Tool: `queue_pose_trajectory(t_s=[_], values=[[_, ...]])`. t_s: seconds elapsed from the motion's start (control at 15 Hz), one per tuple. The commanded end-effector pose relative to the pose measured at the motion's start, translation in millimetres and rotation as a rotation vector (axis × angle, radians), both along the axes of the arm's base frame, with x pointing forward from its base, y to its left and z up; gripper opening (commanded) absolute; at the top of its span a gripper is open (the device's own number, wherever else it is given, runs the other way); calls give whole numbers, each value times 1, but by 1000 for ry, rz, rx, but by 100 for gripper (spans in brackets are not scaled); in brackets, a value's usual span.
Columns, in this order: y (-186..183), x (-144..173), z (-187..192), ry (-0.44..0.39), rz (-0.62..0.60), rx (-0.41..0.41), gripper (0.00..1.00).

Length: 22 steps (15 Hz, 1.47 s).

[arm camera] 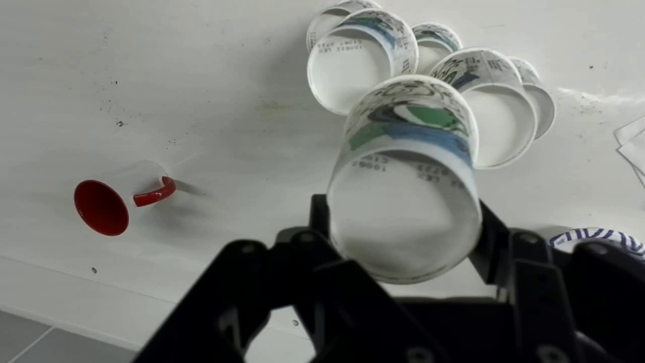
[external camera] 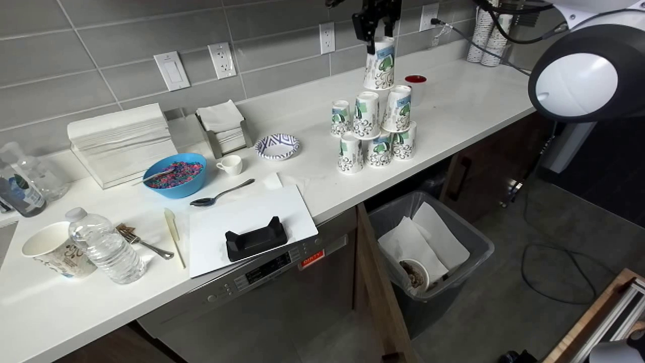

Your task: Build a tower of cups

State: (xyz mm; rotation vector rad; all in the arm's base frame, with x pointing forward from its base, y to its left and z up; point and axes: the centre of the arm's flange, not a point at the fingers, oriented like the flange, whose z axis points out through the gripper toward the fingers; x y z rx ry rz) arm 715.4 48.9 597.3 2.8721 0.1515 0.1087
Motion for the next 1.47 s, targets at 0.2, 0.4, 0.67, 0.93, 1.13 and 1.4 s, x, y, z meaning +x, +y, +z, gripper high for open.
queue_pose_trajectory(t_s=[0.2,0.4,0.67,0.93,1.13,1.4], values=[[-7,-41,-24,40,-32,47,40],[-5,-45,-27,61,-37,55,40],[-5,-46,-29,58,-51,45,40],[-8,-45,-30,51,-66,47,40],[-11,-44,-30,53,-74,47,40],[-12,-43,-33,60,-85,48,92]])
